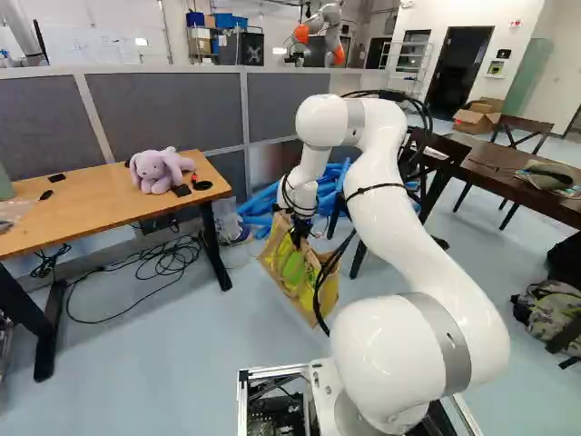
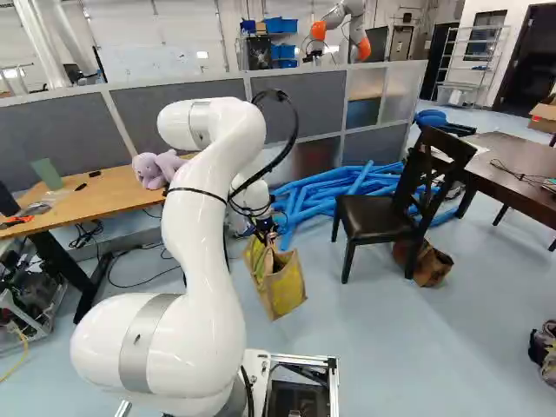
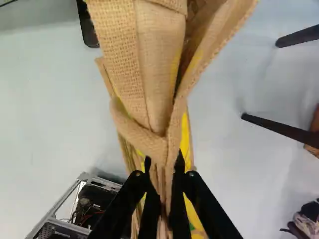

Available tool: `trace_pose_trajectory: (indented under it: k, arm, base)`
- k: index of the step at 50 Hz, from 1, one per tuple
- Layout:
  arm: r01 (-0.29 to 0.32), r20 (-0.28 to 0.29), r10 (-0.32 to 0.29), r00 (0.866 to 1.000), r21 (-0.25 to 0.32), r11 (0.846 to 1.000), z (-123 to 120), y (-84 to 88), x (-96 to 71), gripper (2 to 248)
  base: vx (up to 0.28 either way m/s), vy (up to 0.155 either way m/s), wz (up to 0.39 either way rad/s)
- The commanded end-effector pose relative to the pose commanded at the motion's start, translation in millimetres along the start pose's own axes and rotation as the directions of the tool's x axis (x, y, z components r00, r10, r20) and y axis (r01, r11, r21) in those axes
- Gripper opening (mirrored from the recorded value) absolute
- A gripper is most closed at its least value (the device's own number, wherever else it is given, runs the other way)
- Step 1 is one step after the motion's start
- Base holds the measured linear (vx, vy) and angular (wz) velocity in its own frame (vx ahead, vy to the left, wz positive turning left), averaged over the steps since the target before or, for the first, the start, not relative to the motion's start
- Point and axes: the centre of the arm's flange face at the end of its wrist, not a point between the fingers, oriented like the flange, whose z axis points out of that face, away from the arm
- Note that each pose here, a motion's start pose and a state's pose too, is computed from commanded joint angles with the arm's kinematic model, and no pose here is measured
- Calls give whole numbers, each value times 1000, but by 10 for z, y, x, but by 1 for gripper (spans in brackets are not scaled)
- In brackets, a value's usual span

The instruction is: Pick up the bag on the ground and place it on the table

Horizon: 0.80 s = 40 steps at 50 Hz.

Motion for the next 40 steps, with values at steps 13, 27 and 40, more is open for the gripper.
trace_pose_trajectory:
  k: [13,27,40]
  arm:
    - [-20,-14,20,1000,-1,1000,-193,9,26,22]
    - [-39,-38,39,999,-5,999,-401,20,58,22]
    - [-33,-58,33,998,-14,999,-595,27,68,22]
  base:
    - [0,0,0]
    - [0,0,0]
    - [0,0,0]
